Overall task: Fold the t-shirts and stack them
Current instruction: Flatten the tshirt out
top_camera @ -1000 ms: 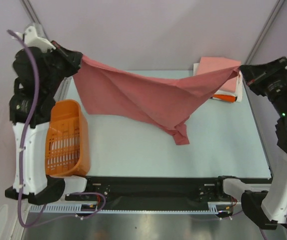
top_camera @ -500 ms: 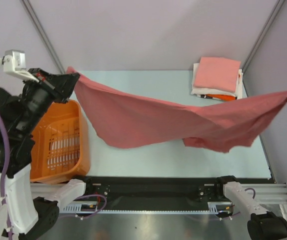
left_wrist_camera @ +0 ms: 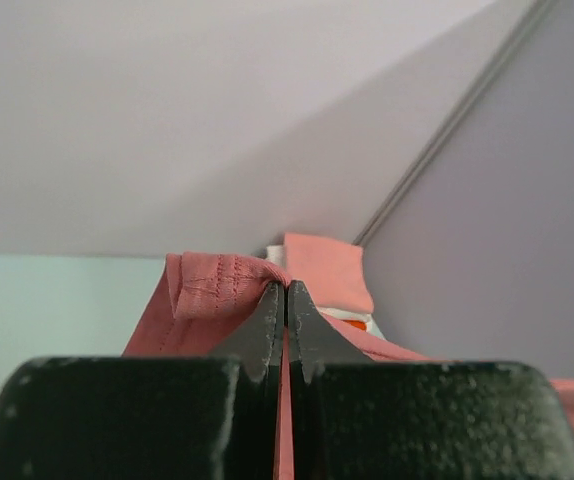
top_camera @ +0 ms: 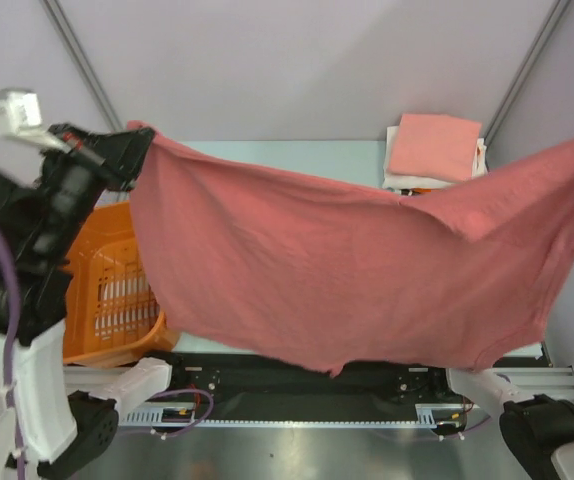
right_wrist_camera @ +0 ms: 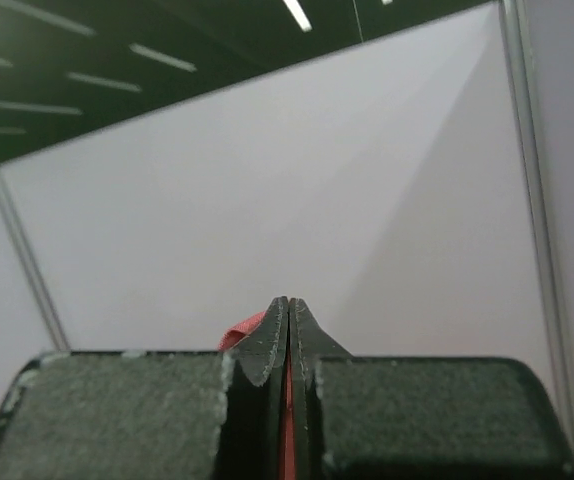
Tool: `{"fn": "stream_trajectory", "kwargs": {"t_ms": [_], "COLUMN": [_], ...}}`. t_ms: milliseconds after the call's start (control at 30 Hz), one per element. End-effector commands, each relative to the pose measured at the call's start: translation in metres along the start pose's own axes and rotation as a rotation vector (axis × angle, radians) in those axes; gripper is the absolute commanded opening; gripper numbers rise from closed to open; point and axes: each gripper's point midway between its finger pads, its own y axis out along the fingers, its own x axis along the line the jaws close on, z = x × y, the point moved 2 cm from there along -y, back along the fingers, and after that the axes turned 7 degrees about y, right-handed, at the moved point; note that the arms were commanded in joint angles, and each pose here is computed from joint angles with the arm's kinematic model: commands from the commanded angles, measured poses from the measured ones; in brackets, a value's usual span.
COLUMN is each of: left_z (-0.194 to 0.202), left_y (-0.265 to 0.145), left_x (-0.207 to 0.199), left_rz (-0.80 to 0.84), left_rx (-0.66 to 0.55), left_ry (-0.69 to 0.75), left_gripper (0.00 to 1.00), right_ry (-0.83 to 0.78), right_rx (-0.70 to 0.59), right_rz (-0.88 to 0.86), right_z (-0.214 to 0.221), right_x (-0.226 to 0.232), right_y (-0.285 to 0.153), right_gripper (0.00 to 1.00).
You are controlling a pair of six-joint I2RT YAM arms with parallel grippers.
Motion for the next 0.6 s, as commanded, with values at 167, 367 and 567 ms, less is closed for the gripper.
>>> {"fn": "stream_trajectory", "kwargs": {"t_ms": [167,367,567], "left_z": [0.18,0.317,0.387], "left_y": [0.141,0.176,0.177], "left_x": [0.137,0.242,0.281], "left_rz": [-0.402,-0.64,-0.744], "left_rx": [0.407,0.688,0.866], "left_ry": [-0.181,-0.294,-0.29], "left_gripper": [0.0,0.0,0.21], "right_ry": [-0.153,-0.157,-0.109], "right_rx": [0.55,0.751,1.038], "right_rz": [0.277,0.365,0.366], "right_z": [0.286,0.442,0.562], "right_x": [-0.099,-0.147,-0.162], "right_y": [0.148,0.203,0.194], "right_gripper": [0.0,0.0,0.62]}}
